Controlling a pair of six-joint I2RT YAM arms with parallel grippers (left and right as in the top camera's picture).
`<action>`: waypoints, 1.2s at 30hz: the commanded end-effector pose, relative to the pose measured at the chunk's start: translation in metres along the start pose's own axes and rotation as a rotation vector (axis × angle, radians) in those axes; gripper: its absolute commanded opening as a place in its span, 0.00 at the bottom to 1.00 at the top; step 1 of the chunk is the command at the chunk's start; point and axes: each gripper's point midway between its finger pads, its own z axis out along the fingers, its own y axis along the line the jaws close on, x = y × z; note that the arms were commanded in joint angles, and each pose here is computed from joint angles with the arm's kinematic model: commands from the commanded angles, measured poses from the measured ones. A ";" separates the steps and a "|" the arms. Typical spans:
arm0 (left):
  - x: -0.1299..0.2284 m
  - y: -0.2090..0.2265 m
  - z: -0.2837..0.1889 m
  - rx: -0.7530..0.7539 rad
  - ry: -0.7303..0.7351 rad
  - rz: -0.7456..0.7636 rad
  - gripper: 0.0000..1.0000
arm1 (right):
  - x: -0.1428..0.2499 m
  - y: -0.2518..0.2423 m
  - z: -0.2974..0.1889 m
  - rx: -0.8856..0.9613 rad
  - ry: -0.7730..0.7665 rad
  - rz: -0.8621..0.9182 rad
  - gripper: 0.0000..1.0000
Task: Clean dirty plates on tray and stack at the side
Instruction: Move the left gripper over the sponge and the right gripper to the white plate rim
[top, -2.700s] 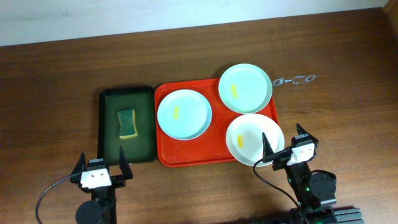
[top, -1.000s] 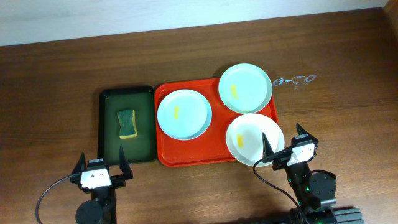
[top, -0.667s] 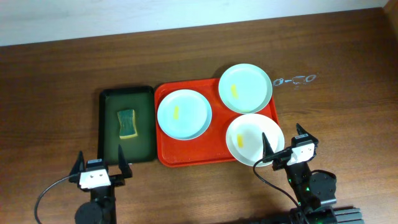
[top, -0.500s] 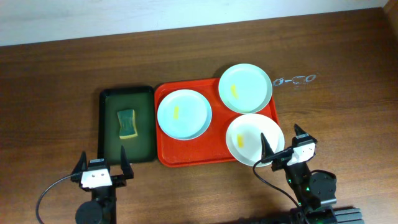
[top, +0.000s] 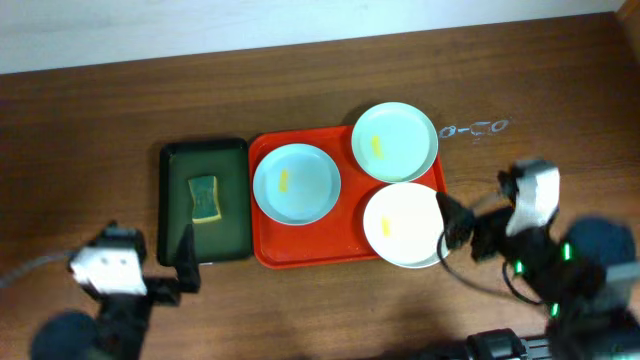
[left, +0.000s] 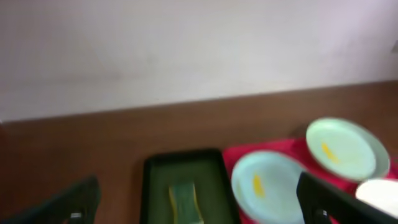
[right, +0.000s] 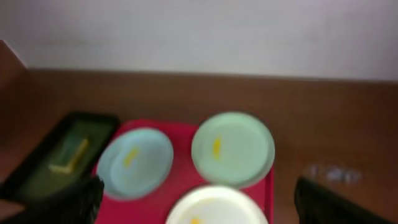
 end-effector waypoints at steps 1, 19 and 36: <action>-0.013 0.004 0.023 0.022 0.247 -0.043 0.99 | -0.017 0.007 0.025 -0.061 0.189 0.062 0.99; 0.153 0.012 0.143 -0.033 1.162 -0.234 0.41 | 0.121 0.049 0.220 -0.010 0.882 0.209 0.43; 0.171 0.015 0.163 -0.111 1.112 -0.193 0.47 | 0.197 0.058 0.309 0.038 0.904 0.135 0.17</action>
